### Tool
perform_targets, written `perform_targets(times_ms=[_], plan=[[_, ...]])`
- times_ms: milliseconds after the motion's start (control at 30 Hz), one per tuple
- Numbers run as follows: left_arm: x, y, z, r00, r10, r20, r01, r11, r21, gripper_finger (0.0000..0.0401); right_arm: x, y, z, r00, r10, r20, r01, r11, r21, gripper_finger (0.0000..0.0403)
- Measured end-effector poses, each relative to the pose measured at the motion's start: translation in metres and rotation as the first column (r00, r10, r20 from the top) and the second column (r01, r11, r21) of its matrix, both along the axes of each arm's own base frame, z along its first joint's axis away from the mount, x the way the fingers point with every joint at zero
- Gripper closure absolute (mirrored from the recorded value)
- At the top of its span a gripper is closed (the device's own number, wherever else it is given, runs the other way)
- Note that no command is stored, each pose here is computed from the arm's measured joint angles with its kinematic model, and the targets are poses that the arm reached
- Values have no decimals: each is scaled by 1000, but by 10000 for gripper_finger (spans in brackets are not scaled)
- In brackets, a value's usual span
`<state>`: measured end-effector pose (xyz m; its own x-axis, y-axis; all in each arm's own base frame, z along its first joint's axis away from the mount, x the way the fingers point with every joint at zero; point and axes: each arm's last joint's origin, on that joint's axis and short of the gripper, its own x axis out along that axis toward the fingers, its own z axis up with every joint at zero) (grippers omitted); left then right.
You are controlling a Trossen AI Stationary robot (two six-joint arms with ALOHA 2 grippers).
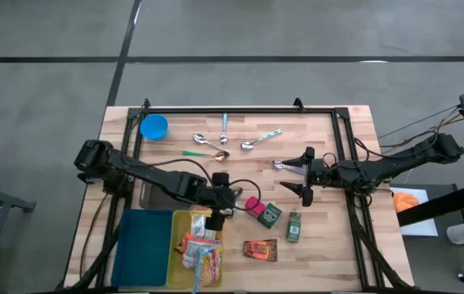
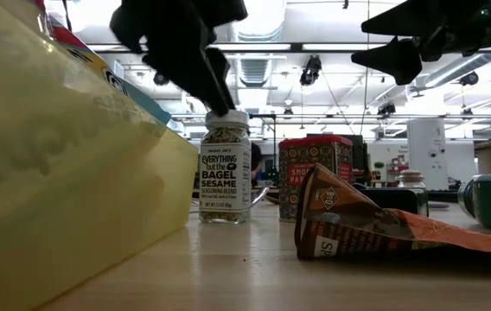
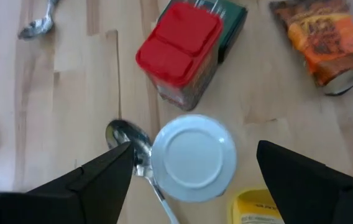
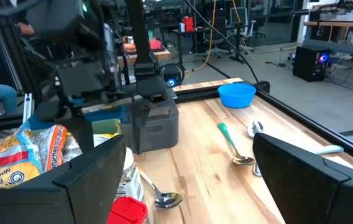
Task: Pick & Place Food Item
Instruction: Put the white seasoning bottle into the blue bin
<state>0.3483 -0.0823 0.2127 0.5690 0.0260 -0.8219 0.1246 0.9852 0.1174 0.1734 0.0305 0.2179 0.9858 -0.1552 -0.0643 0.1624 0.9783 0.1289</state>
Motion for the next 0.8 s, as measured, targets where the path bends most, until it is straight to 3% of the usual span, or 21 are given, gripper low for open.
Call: perform_targets(times_ms=[433,800], plan=[[-4,18,-29,998,31,48,-29,999,-46,63,0,0,0,1000,0,-1,0,1000,0,54],[-4,24,-35,997,51,65,-46,996,-78,75,0,0,0,1000,0,-2,0,1000,0,54]])
